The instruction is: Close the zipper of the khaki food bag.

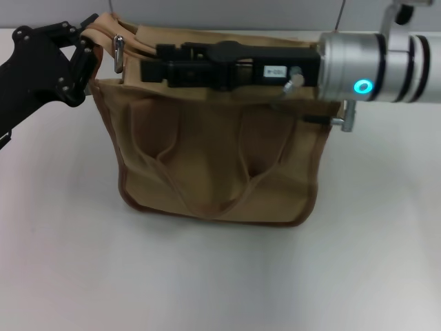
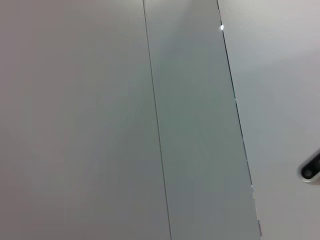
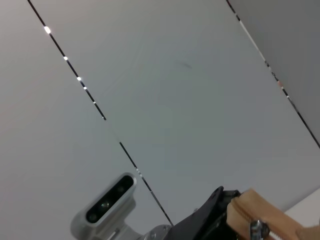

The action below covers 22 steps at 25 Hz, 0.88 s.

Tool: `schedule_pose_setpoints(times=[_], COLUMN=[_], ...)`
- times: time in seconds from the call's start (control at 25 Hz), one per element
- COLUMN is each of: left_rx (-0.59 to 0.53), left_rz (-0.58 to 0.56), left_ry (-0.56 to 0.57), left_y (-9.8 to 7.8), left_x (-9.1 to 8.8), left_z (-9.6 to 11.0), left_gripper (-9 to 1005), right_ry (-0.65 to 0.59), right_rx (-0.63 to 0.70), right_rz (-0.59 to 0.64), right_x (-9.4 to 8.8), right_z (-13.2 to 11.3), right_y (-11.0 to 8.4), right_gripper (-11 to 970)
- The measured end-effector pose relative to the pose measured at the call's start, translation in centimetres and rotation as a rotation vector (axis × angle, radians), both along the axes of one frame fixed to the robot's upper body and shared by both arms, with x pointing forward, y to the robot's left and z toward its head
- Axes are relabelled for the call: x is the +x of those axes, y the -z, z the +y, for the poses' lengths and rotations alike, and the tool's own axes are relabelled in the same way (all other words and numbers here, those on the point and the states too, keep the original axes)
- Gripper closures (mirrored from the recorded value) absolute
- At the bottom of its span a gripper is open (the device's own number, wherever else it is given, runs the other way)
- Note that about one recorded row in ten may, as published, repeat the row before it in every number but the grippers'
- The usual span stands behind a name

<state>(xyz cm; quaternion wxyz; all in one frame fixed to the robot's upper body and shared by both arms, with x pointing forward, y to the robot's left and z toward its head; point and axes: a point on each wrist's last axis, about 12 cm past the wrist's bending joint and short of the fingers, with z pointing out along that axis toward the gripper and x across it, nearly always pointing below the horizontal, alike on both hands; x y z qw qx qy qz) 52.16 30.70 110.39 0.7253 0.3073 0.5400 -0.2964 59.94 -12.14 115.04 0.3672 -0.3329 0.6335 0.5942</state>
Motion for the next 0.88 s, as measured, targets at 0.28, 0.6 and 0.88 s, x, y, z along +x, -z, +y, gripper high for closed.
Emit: schedule_pose_setpoints(times=[0.28, 0.6, 0.88], left_rx=[-0.010, -0.013, -0.013], left_rz=[-0.005, -0.010, -0.012], left_ry=[0.029, 0.053, 0.060], left_y=[-0.1, -0.2, -0.3], left_x=[0.2, 0.3, 0.5], left_z=[-0.6, -1.1, -1.3], left_gripper=[960, 956, 952], right_ry=[0.016, 0.008, 0.007], right_rx=[-0.041, -0.079, -0.090], right_rz=[0.002, -0.003, -0.008], right_x=[0.8, 1.2, 1.4], right_z=[1.3, 2.3, 2.7], right_y=[-0.2, -0.3, -0.5], right_gripper=[166, 283, 543])
